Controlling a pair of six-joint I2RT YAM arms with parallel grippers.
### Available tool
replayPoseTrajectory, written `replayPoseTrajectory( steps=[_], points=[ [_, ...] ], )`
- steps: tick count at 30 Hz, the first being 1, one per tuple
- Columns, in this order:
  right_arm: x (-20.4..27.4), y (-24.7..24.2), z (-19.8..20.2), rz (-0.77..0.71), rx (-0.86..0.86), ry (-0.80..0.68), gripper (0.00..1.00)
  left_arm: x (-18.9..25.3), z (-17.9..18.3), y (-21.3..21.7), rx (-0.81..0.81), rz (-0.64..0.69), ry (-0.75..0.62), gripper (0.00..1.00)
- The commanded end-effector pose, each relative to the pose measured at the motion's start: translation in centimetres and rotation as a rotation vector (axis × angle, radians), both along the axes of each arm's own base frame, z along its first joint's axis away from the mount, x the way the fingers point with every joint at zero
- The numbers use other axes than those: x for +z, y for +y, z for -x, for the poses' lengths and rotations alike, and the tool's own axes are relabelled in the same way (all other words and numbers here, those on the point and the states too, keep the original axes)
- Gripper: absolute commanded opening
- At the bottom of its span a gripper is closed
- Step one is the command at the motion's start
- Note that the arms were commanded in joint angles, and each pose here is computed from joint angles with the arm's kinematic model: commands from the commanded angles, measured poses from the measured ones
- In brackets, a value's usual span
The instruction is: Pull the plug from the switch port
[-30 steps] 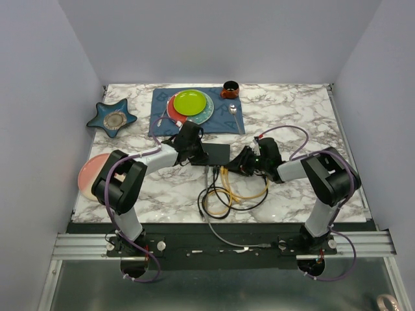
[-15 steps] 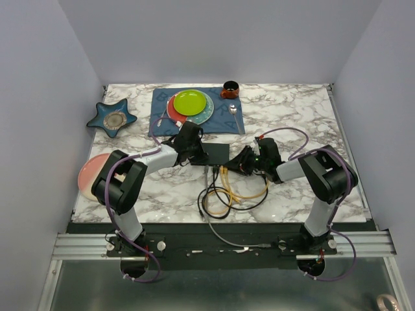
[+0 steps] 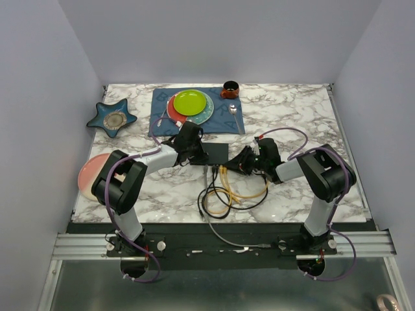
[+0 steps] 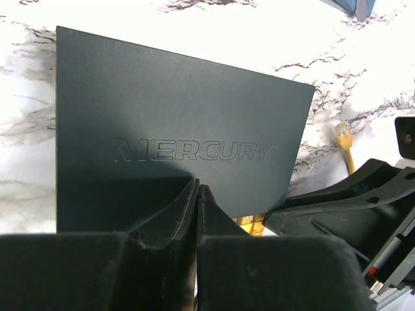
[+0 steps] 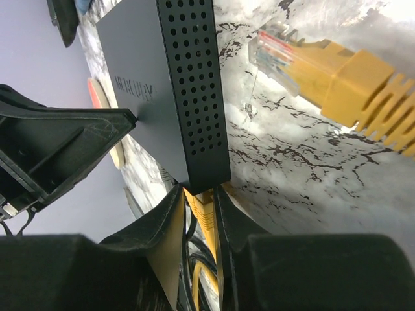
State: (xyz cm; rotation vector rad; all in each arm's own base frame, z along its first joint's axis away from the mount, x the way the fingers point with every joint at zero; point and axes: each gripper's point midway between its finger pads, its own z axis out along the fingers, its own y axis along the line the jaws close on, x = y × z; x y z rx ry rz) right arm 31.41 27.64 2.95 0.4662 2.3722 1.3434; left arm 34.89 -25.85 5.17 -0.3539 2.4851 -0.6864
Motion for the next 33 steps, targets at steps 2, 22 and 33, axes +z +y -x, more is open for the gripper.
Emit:
replayPoseTrajectory(
  steps=[2,22,33],
  points=[
    [-0.7,0.0,-0.3,0.018,0.007,-0.020,0.26,-2.0,1.4,1.1,0.011,-0.056,0.059,0.10],
    [-2.0,-0.2,0.7,0.053,0.048,0.000,0.32,-2.0,1.6,0.7,0.005,-0.049,0.062,0.10],
    [-2.2,-0.3,0.8,0.053,0.044,0.002,0.21,-1.9,1.7,0.7,0.003,-0.049,0.060,0.10]
  ],
)
